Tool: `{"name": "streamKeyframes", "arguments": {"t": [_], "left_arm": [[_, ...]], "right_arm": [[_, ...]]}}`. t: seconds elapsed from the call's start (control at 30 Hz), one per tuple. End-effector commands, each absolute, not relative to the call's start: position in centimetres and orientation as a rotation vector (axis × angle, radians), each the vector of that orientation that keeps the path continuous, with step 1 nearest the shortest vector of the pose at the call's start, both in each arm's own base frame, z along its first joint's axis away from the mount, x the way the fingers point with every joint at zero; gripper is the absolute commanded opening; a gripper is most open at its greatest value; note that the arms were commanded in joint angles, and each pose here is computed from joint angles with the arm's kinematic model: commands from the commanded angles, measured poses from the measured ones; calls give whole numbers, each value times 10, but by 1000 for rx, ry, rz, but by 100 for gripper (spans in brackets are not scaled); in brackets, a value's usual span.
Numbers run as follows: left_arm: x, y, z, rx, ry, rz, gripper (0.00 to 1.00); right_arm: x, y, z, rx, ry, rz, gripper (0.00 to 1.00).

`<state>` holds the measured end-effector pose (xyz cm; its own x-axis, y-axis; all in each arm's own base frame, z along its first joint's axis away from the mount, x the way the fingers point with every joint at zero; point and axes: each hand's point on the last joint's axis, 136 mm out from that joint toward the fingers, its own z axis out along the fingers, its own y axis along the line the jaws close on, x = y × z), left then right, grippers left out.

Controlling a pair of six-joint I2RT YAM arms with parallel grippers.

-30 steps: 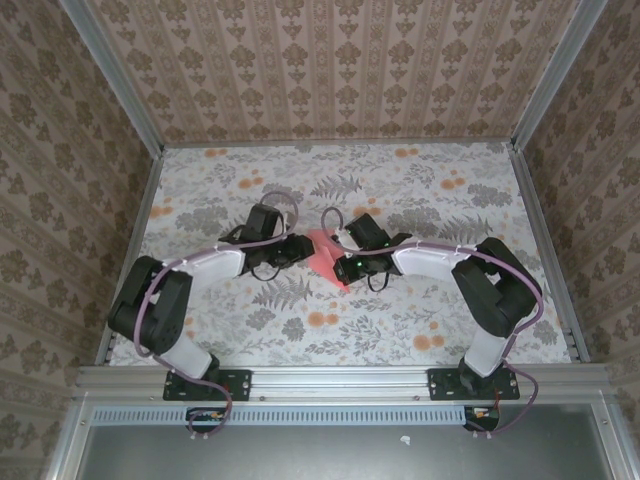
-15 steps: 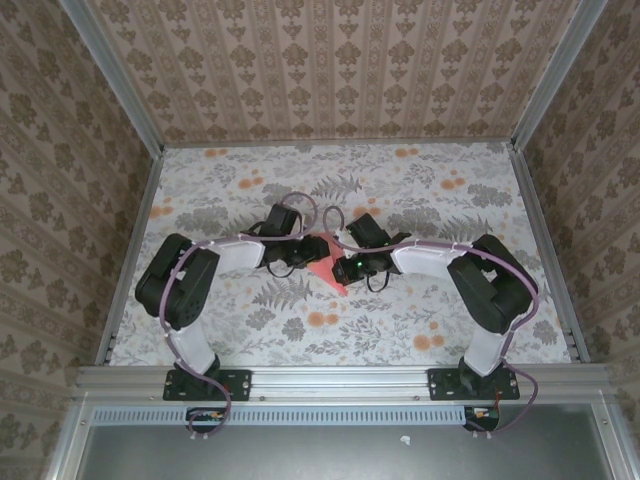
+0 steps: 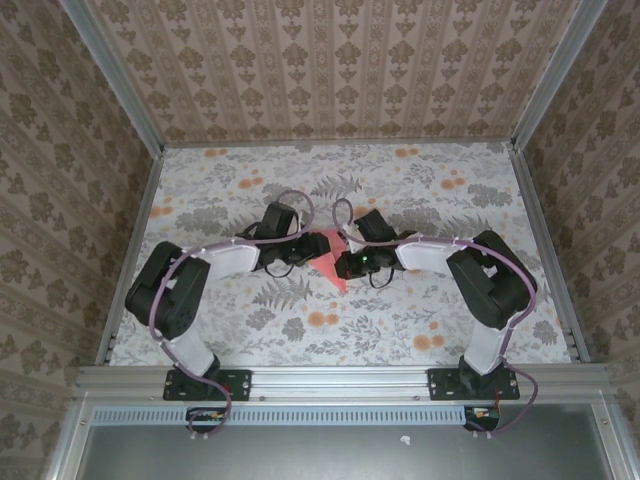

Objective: Fold a paper plane with a square sheet of paper (fold left side to right side)
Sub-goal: Fourth fold the wing at the center of the table.

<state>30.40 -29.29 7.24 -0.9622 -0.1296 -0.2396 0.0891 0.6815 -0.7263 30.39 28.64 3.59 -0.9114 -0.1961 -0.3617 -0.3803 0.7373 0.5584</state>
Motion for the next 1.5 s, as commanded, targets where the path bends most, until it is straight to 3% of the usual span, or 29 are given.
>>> {"name": "streamKeyframes", "arguments": {"t": [0.0,0.2,1.1,1.27,1.47], "left_arm": [[305,-284,74,-68,2611,-1140,44],[306,-292,63,-74,2632,-1170,38],[308,-306,31,-78,2707,-1151,45],[305,-302,22,-100,2742,-1119,45],[302,-298,16,-108,2767,-1087,45]], "right_arm": [[301,290,37,-422,2654,1032,3],[302,289,35,-399,2666,1046,3],[300,286,25,-377,2710,1032,4],[300,286,27,-381,2705,1032,7],[303,287,39,-378,2662,1065,18]]}}
